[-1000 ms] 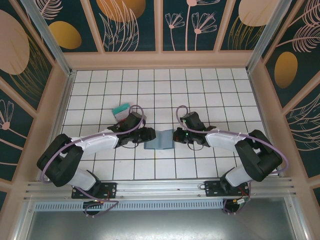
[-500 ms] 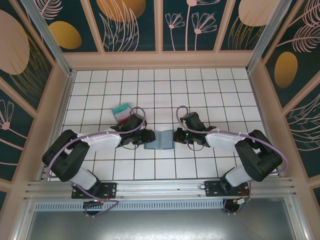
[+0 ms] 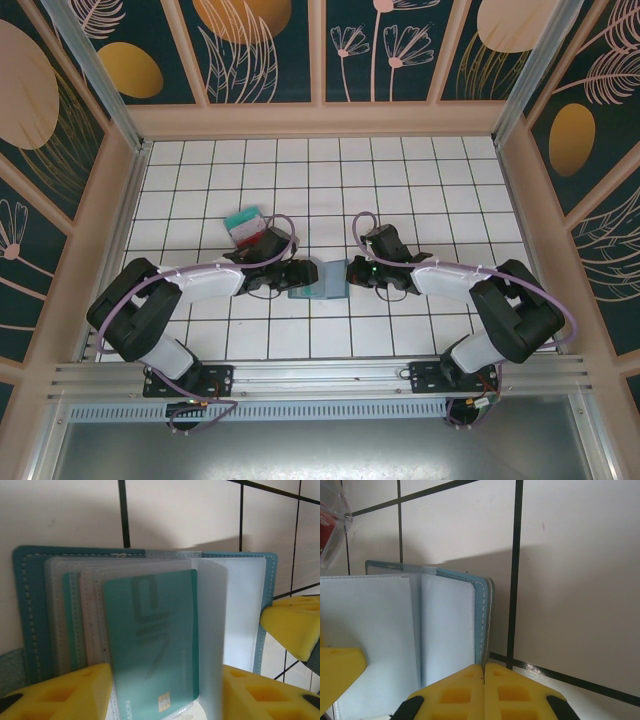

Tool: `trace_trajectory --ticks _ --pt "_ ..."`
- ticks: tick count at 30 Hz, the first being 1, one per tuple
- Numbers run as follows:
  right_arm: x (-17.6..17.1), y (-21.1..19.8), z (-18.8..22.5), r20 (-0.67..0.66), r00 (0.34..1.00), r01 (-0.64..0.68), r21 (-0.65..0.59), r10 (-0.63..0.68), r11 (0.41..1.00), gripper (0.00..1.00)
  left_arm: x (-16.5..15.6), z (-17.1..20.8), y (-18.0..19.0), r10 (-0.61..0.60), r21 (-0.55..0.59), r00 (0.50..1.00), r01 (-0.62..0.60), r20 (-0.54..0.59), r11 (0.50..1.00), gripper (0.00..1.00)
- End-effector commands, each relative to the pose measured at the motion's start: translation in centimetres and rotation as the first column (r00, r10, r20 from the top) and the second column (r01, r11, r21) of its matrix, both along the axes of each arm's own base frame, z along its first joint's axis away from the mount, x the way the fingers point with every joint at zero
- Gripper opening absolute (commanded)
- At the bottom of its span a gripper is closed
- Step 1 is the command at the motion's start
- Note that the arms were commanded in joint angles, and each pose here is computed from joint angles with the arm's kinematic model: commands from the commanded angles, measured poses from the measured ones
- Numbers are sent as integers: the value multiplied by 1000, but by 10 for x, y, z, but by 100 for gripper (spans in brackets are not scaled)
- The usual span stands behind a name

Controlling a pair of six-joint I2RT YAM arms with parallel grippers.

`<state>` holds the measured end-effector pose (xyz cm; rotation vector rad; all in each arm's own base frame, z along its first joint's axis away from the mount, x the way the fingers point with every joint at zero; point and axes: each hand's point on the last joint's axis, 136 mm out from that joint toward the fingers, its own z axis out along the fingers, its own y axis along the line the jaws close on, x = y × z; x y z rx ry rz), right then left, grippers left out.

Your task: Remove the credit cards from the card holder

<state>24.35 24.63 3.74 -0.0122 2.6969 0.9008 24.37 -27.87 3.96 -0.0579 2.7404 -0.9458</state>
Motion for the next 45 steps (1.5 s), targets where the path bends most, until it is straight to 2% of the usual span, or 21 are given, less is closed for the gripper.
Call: trace_trajectory --ticks 1,6,8,10,15,21,28,35,37,40,45 --pt "-2 3 1 0 1000 -5 15 5 1000 0 1 13 -19 -56 -60 998 57 24 997 58" --pt "-2 2 0 0 1000 -5 10 5 1000 0 3 21 -28 -77 -79 996 80 36 994 59" --pt "-2 2 0 -1 1000 -3 9 3 1000 0 4 24 -29 -82 -79 996 85 40 993 66" --pt "-2 2 0 0 1000 -2 8 2 1000 0 6 28 -30 -82 -86 995 86 49 993 68" --pt "0 2 0 0 1000 1 3 -1 1000 0 6 47 -48 -122 -159 990 132 71 978 53" --pt "2 0 -1 1 1000 12 0 -12 1000 0 -1 58 -70 -186 -198 979 199 83 960 40" --pt "6 -6 1 4 1000 31 -4 -31 1000 0 1 53 -50 -163 -107 980 175 113 979 38" --pt "12 -13 12 33 998 54 -6 -53 999 9 5 50 -41 -145 -87 982 156 118 984 38" --pt "15 -15 17 46 997 62 -6 -62 998 18 3 47 -44 -156 -103 982 167 104 981 38" --pt "17 -16 24 63 996 70 -2 -70 998 23 4 45 -45 -152 -108 983 163 103 981 38" --pt "18 -17 32 76 993 84 9 -84 996 27 5 51 -61 -173 -188 980 189 98 964 38"
